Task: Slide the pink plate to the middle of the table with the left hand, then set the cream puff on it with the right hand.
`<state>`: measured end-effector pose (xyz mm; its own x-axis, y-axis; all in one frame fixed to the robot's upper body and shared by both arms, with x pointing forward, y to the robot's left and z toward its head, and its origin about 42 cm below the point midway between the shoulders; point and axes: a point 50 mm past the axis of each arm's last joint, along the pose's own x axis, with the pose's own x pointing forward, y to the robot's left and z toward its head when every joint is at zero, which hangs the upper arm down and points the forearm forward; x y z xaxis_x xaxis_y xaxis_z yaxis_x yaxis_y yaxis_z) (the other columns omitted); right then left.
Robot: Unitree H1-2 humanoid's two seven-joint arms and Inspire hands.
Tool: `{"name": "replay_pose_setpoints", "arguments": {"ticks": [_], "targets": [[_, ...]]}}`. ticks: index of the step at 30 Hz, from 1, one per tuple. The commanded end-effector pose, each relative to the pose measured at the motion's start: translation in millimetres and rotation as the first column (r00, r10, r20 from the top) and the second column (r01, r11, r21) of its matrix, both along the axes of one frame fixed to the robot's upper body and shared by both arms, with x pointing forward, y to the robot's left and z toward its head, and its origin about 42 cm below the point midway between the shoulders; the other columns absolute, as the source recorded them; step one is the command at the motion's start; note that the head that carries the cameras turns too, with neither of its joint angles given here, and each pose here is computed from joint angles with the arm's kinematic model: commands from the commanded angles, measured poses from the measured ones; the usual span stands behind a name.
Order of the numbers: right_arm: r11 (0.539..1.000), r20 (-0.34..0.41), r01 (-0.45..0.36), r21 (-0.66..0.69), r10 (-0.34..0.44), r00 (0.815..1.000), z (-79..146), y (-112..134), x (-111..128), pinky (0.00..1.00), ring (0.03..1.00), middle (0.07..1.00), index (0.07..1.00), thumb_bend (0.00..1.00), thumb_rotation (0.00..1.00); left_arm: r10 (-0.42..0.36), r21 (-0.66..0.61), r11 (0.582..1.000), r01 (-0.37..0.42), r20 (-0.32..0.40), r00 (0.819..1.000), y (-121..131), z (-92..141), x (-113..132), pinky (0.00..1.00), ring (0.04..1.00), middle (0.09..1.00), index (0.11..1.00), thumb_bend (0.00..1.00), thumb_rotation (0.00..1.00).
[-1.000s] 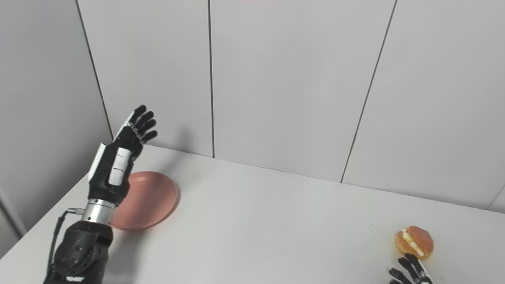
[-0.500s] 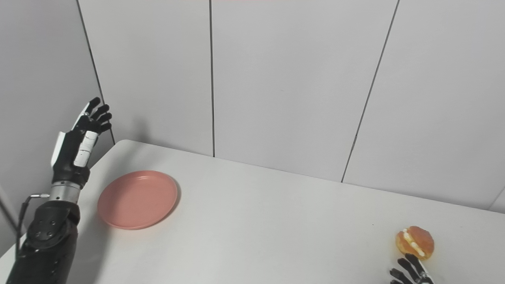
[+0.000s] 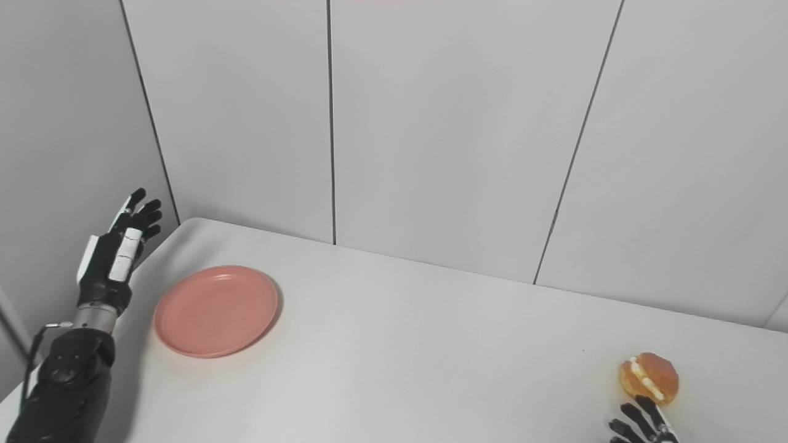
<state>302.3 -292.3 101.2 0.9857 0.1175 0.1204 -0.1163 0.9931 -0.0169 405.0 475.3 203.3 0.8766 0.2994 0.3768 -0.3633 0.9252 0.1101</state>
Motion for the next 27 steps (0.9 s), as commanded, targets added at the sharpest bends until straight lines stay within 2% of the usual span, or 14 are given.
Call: {"name": "replay_pose_setpoints", "arguments": {"ticks": [1,3,7,11,21,27], "targets": [[1.000,-0.104,-0.009,0.029,0.012,0.994,-29,6,-21,0.80,0.829,0.888,0.921,0.82,1.00,-0.018,0.032,0.999,0.015,0.090,0.996,7,30,10,0.83,0.925,0.920,0.967,0.87,0.87],[1.000,-0.106,-0.010,0.026,0.013,0.994,-29,5,-21,0.81,0.832,0.891,0.922,0.82,1.00,-0.011,0.024,1.000,0.010,0.068,0.998,8,24,10,0.86,0.918,0.922,0.980,0.92,0.85],[1.000,-0.108,-0.009,0.026,0.012,0.994,-30,6,-22,0.80,0.830,0.888,0.921,0.82,1.00,-0.007,0.030,1.000,0.006,0.028,1.000,8,11,9,0.90,0.913,0.924,0.972,0.90,0.85],[1.000,-0.106,-0.009,0.025,0.012,0.994,-31,6,-21,0.80,0.829,0.884,0.917,0.84,1.00,-0.025,0.011,1.000,0.025,-0.009,1.000,1,-5,10,0.89,0.902,0.927,0.966,0.91,0.87],[1.000,-0.106,-0.010,0.028,0.013,0.994,-30,7,-23,0.80,0.830,0.891,0.909,0.81,1.00,-0.060,0.011,0.998,0.061,-0.059,0.996,-9,-22,10,0.93,0.899,0.904,0.971,0.89,0.88],[0.999,-0.109,-0.009,0.031,0.013,0.994,-29,7,-23,0.79,0.826,0.887,0.903,0.82,1.00,-0.115,0.006,0.993,0.115,-0.083,0.990,-22,-34,6,0.91,0.902,0.898,0.986,0.90,0.88]]}}
